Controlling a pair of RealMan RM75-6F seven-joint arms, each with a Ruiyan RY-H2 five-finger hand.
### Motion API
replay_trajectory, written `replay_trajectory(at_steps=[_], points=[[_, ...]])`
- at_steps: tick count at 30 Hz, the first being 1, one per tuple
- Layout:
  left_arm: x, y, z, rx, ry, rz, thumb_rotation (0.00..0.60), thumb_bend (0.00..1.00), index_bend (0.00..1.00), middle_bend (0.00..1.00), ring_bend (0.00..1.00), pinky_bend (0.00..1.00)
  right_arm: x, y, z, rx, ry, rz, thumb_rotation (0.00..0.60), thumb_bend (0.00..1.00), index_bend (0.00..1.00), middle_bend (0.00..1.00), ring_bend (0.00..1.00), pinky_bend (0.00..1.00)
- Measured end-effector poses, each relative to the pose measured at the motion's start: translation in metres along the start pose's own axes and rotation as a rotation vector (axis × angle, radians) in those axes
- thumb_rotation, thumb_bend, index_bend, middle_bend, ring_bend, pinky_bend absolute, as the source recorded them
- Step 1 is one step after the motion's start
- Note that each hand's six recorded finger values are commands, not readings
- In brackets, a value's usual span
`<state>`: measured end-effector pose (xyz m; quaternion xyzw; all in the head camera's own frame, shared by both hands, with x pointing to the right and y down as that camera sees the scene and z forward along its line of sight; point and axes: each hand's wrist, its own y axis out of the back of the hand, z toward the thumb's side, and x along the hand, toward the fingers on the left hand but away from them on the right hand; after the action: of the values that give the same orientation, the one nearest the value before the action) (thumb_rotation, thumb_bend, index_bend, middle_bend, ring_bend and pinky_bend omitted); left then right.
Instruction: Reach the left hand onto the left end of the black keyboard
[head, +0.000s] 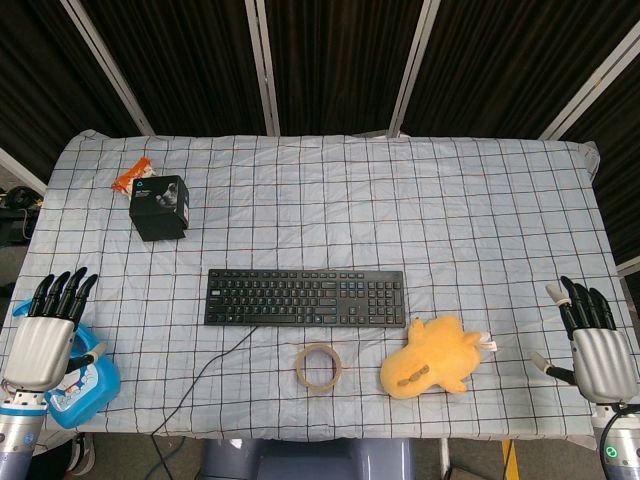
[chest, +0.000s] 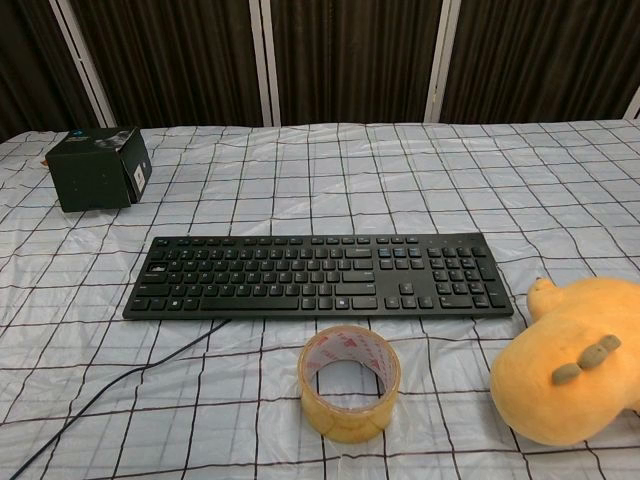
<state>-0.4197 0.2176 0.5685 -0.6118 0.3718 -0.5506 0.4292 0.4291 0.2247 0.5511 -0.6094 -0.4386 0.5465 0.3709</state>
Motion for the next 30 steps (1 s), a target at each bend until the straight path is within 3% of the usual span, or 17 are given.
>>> replay_trajectory(at_steps=[15,20,30], points=[[0.0002,-0.0022,0.0,0.006,0.0,-0.013,0.6,0.0,0.0,0.0,0.0,0.0,-0.0004,0.0002,0.0009,0.001,0.004,-0.003,0.6,0.1,0.07,0.0,0.0,0.04],[0.0004,-0.0044,0.0011,0.008,-0.002,-0.022,0.6,0.0,0.0,0.0,0.0,0.0,-0.001,0.0005,0.0011,0.0,0.003,-0.01,0.6,0.1,0.0,0.0,0.0,0.04],[-0.0004,-0.0045,0.0043,0.012,-0.012,-0.025,0.6,0.0,0.0,0.0,0.0,0.0,0.0005,0.0017,-0.0001,-0.003,-0.001,-0.016,0.6,0.1,0.0,0.0,0.0,0.04]])
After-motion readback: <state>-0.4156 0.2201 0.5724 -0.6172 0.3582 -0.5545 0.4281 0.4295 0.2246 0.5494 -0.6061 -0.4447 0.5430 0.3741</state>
